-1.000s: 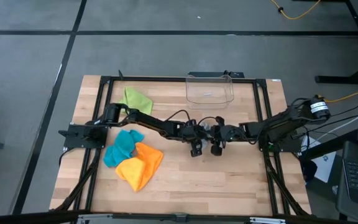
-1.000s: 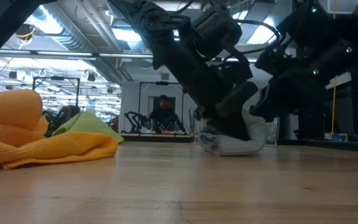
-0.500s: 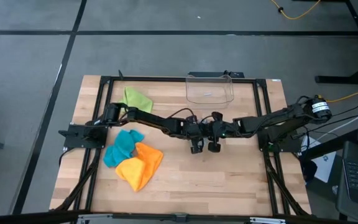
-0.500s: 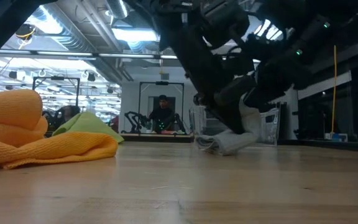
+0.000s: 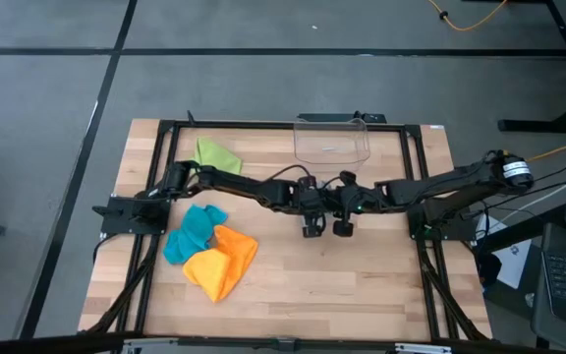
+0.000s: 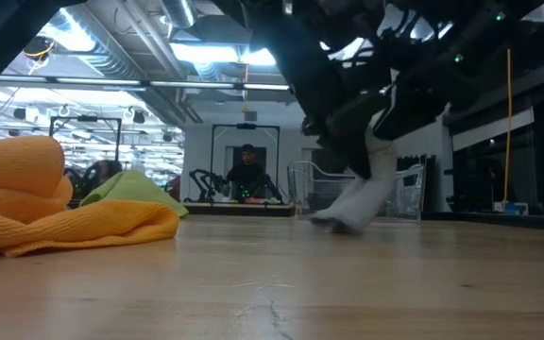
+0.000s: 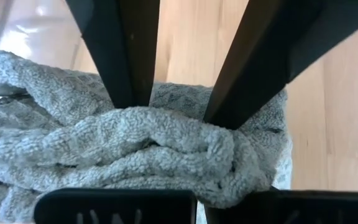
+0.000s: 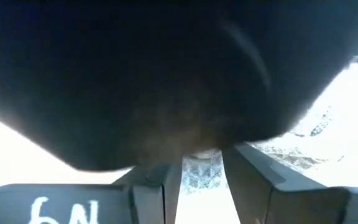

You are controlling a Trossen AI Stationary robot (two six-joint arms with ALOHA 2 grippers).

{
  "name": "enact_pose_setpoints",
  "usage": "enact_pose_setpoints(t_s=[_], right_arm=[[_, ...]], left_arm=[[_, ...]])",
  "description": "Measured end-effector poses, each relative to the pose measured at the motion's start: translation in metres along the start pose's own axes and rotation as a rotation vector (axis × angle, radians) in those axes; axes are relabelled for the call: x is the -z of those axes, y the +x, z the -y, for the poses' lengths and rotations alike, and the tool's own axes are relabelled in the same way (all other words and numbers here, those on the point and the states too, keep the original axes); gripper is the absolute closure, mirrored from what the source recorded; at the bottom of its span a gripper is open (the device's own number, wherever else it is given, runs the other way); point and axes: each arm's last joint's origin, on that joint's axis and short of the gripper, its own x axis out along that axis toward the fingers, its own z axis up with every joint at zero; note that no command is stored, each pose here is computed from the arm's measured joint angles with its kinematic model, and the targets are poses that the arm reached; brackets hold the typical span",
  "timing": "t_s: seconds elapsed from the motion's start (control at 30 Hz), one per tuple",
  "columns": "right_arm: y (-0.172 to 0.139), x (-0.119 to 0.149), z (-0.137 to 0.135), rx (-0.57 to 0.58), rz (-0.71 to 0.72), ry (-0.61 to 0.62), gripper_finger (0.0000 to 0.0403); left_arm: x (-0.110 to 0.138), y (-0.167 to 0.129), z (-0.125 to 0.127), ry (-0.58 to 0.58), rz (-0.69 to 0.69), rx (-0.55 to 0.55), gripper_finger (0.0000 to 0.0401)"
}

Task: Fold microfiber towels
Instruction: Put the folded gray microfiber into the transparent bin

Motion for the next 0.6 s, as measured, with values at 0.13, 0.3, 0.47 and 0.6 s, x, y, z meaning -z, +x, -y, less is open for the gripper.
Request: enact_pose_setpoints(t_s=[0.13, 0.3, 0.47, 0.6], right_arm=[[-0.013, -0.002, 0.004, 0.017, 0.024, 0.007, 0.0283], [-0.023, -0.007, 0.01, 0.032, 0.082, 0.011, 0.0283], [-0.026, -0.015, 0.02, 0.061, 0.158, 0.015, 0.0283], [-0.026, -0.021, 0.03, 0.089, 0.187, -0.008, 0.0283]], left_arm=[[-0.009, -0.008, -0.005, 0.008, 0.027, -0.006, 0.0397], [-0.017, -0.025, -0.011, 0.039, 0.041, -0.036, 0.04], [-0.022, -0.044, -0.024, 0.079, 0.044, -0.055, 0.0397], [-0.025, -0.054, -0.038, 0.104, 0.048, -0.066, 0.04]])
